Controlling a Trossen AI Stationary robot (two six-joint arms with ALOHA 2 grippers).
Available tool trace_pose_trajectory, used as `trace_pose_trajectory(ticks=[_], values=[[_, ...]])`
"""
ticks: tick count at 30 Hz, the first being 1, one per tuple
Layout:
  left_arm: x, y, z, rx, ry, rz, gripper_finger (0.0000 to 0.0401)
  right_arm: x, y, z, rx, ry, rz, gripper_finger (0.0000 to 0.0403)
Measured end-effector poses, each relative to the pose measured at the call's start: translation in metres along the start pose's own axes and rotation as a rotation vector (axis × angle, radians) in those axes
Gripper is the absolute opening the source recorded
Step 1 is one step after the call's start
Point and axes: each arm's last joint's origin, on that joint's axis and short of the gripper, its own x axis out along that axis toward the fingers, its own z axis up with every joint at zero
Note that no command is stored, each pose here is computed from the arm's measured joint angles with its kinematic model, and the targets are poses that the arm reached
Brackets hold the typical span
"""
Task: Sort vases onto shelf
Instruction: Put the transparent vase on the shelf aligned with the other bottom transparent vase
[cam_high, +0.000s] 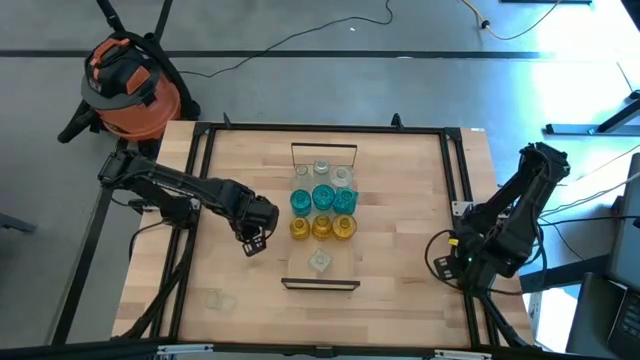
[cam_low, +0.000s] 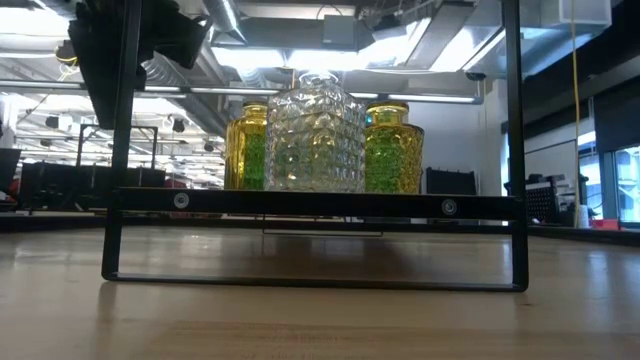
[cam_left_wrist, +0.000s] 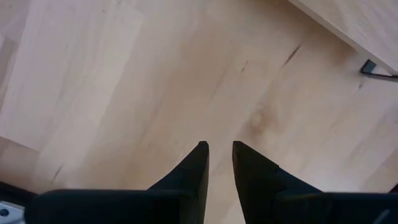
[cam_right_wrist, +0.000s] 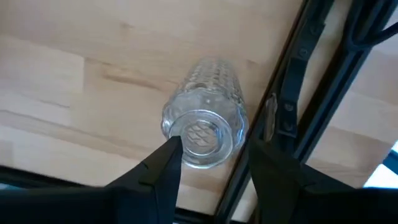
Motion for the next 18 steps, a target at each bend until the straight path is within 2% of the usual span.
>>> trace_pose_trajectory(ticks=[4, 9, 18], values=[[0.0000, -0.0012, -0.0010, 0.005, 0.004, -0.005, 0.0064, 0.0062, -0.0006, 0.0016, 0.007, -0.015, 0.002, 0.0170], [0.0000, -0.0011, -0.0009, 0.005, 0.004, -0.005, 0.0064, 0.0067, 0.0013, 0.0038, -0.001, -0.073, 0.081, 0.0170], [0.0000, 0.0005, 0.0029, -0.003, -0.024, -0.002, 0.0064, 0.0073, -0.0037, 0.0067, -0.010, -0.081, 0.011, 0.0170]])
